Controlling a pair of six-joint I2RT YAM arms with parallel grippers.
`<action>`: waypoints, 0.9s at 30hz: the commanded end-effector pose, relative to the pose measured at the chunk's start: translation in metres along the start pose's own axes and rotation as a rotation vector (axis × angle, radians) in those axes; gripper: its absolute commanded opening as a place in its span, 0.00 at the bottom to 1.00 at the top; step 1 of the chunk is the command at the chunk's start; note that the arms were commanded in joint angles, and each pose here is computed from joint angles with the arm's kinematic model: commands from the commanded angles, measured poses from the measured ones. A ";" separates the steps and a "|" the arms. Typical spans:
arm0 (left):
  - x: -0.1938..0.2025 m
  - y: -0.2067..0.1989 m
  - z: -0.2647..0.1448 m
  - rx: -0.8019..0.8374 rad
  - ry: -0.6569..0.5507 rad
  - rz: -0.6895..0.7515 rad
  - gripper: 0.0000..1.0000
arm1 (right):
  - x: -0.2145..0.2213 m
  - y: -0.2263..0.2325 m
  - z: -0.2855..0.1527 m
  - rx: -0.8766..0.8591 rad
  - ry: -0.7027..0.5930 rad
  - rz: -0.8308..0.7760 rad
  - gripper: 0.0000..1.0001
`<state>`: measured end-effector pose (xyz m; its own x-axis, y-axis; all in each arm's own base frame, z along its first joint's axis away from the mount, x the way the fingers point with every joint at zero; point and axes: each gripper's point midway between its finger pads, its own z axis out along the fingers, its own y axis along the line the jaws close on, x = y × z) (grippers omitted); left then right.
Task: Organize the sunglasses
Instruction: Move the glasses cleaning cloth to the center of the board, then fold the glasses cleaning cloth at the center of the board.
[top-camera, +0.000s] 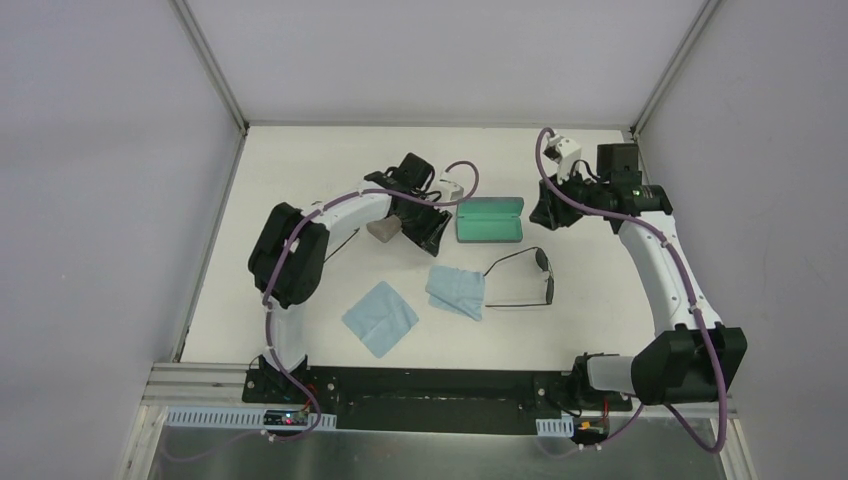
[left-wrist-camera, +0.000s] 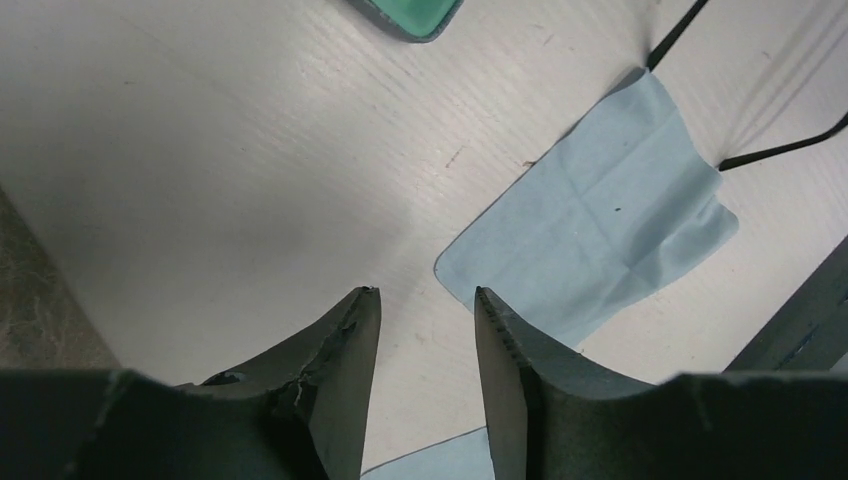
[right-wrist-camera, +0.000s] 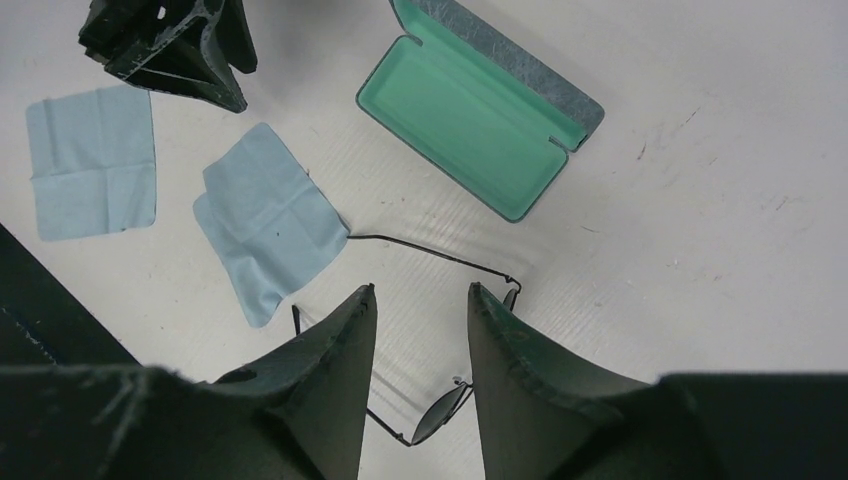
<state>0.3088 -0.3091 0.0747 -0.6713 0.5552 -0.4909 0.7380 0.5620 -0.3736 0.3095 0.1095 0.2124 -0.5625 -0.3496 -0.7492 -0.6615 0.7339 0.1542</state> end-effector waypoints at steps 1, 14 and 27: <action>0.000 0.001 0.010 0.008 0.003 -0.032 0.40 | -0.002 0.004 -0.010 0.013 -0.032 -0.046 0.42; 0.028 0.001 0.042 -0.100 0.131 0.048 0.35 | 0.002 0.002 -0.009 0.022 -0.018 -0.058 0.42; 0.042 0.008 0.043 -0.169 0.167 0.072 0.19 | 0.005 0.004 -0.011 0.024 -0.019 -0.066 0.42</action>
<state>0.2912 -0.3207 0.0289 -0.6412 0.6535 -0.4023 0.7642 0.5916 -0.2569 0.3004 0.1057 0.2051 -0.5536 -0.3780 -0.7420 -0.6728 0.7281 0.1312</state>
